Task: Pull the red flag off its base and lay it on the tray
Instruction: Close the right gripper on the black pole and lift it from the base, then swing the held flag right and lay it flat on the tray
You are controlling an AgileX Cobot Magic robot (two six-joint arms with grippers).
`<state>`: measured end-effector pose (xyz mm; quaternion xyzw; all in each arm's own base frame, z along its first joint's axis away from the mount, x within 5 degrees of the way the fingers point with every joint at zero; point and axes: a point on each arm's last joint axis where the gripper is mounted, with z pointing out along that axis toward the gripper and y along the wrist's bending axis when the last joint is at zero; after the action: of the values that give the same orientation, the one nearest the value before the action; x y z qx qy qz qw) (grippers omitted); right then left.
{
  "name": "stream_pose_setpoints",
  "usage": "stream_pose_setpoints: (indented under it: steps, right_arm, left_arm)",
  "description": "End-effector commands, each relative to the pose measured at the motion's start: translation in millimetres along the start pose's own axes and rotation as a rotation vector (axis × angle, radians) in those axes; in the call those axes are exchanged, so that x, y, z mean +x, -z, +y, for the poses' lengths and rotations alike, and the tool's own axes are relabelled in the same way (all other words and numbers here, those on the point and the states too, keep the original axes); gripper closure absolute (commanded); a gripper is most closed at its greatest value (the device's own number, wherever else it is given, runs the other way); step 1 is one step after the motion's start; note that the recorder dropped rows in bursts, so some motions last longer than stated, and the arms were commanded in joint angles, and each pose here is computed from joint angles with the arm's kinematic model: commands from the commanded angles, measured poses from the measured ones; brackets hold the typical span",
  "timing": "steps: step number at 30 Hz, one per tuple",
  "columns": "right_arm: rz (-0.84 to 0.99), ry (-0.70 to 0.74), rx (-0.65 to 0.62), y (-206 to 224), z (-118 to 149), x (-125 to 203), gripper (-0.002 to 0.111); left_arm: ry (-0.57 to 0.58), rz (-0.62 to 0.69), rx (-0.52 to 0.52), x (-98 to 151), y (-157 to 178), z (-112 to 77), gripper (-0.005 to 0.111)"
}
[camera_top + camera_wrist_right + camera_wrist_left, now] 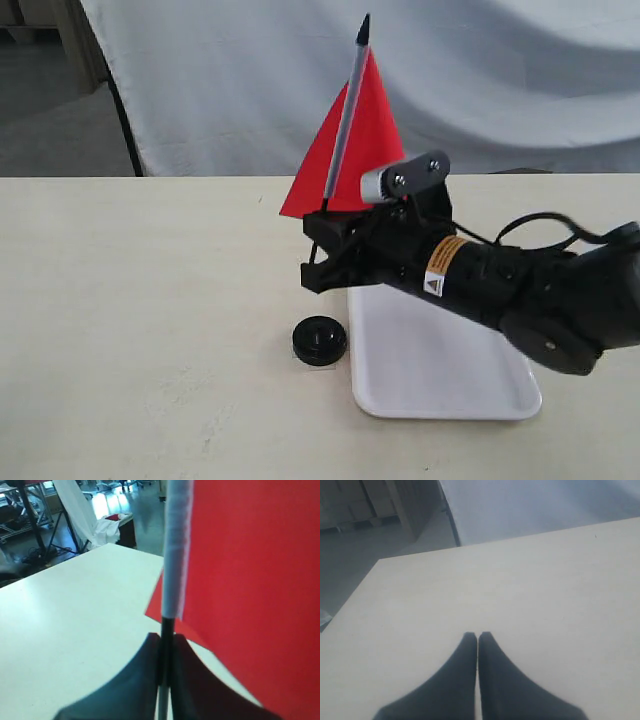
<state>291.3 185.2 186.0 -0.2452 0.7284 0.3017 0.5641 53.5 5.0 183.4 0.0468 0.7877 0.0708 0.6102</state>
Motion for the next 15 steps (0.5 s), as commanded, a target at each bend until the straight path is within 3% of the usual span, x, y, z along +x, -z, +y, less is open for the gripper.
stream_pose_setpoints:
  steps: [1, 8, 15]
  right_arm:
    - [0.123, 0.046, 0.130, 26, -1, -28, 0.108]
    - [0.403, 0.069, 0.416, 79, -22, -44, 0.108]
    - [0.800, 0.108, 0.561, 104, -36, -16, 0.108]
  left_arm:
    - [0.012, 0.004, 0.001, 1, 0, -0.2, 0.105]
    - [0.012, 0.004, 0.001, 1, 0, -0.2, 0.105]
    - [0.012, 0.004, 0.001, 1, 0, -0.2, 0.105]
